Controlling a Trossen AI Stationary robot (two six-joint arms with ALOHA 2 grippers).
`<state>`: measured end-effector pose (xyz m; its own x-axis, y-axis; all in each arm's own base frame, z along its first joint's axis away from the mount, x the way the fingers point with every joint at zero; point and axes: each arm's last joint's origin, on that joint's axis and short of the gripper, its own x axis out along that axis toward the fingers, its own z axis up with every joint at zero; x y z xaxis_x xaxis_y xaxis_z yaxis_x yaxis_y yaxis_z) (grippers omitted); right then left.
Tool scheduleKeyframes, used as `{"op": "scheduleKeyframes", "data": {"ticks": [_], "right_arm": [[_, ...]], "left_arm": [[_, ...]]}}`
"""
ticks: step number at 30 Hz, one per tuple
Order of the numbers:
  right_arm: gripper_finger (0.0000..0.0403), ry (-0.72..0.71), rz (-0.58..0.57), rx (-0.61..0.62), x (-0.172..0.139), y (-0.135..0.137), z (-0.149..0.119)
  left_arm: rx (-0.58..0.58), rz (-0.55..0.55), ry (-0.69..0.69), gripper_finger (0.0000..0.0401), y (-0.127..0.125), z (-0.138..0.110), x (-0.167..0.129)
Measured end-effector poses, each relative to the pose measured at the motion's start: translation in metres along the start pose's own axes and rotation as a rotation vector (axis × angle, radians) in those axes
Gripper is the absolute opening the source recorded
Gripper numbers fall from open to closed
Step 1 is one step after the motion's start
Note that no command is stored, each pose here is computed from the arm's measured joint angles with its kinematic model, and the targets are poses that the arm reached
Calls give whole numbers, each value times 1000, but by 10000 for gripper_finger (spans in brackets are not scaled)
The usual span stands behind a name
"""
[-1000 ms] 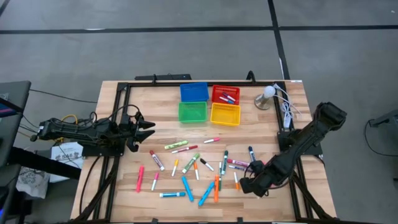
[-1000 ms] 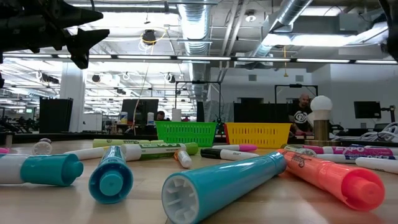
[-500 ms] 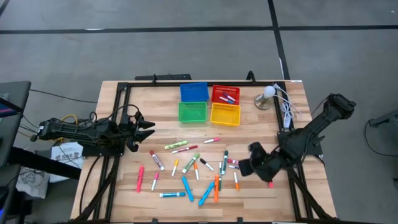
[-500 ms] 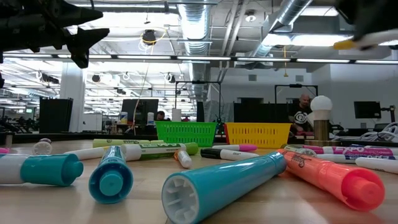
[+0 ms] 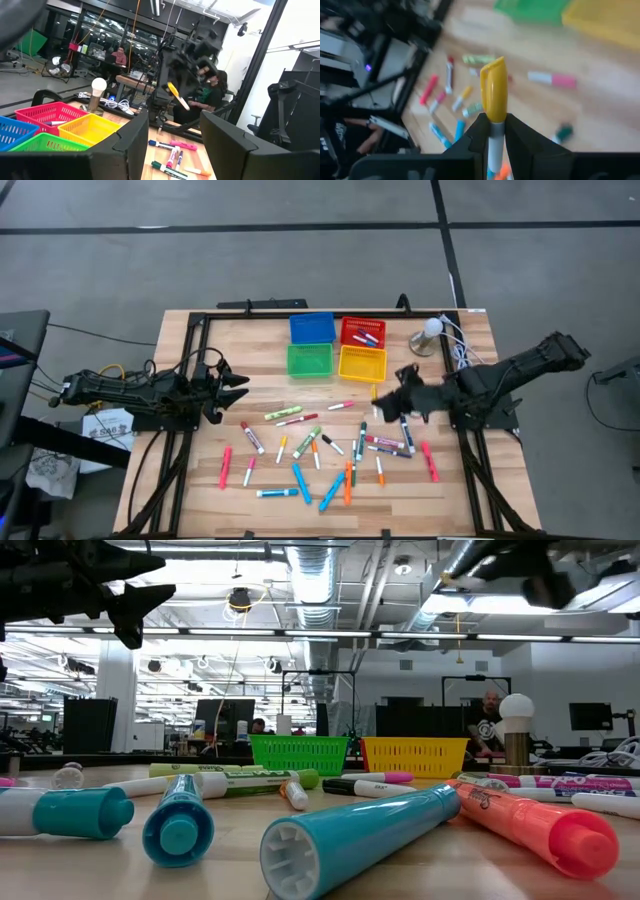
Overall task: Pick & Place Markers
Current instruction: Put the right yellow highlighter into the red bin
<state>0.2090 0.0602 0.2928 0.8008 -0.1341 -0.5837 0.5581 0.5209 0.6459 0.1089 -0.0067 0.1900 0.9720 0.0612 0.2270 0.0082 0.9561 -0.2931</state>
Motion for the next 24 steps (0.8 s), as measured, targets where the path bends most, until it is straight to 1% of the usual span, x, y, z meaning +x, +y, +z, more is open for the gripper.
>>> {"op": "scheduleKeyframes", "data": {"ticks": [3,5,12,18,20,24], "right_arm": [[38,-82,21,-44,-3,-4,22],[40,-134,3,-73,-5,-9,35],[37,-282,-156,-154,-2,-37,81],[43,-315,-250,-233,3,-58,111],[41,-312,-301,-259,6,-66,118],[40,-319,-356,-316,17,-77,131]], "left_arm": [[0,0,0,177,0,0,0],[0,0,0,177,0,0,0],[-1,-2,-6,177,0,1,0],[-2,-3,-9,177,0,1,0],[-3,-5,-13,177,0,1,0],[-3,-4,-15,177,0,1,0]]}}
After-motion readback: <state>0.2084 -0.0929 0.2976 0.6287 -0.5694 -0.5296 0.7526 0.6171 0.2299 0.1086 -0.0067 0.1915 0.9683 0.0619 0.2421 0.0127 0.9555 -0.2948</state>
